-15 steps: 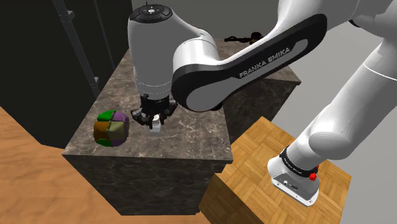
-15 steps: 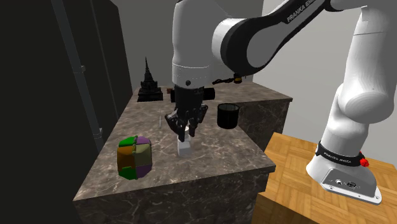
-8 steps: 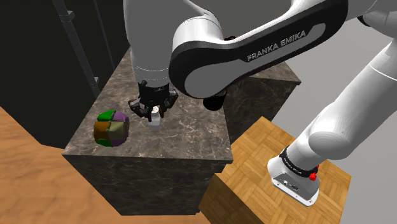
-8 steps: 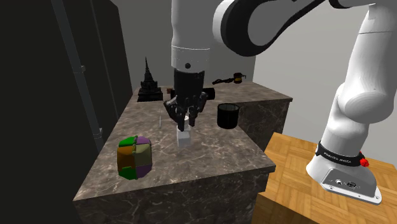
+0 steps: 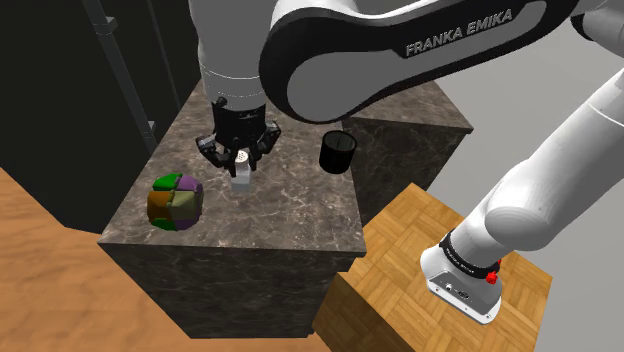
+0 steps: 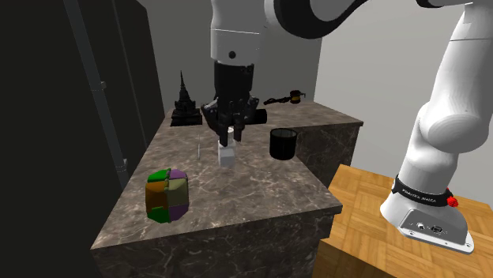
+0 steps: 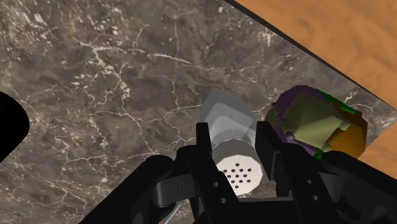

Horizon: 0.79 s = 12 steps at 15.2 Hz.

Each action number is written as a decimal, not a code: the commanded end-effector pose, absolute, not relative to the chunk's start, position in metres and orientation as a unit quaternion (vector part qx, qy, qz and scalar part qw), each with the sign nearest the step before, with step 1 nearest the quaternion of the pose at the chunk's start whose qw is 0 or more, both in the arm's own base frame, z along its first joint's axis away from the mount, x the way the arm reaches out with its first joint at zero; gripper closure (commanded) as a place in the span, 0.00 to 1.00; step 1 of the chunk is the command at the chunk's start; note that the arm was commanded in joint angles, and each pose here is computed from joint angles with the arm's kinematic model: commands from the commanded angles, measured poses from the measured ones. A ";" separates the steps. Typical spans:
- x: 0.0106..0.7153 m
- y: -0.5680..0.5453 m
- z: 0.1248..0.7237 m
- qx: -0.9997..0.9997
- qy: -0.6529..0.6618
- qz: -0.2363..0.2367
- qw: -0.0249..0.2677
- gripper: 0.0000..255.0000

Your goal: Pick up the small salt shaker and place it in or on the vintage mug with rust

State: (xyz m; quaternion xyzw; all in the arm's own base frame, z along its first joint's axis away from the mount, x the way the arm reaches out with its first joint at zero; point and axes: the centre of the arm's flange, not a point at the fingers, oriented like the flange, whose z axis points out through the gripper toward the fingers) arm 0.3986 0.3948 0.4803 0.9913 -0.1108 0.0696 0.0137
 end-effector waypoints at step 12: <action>0.400 0.355 0.535 0.991 -0.111 0.069 0.014 1.00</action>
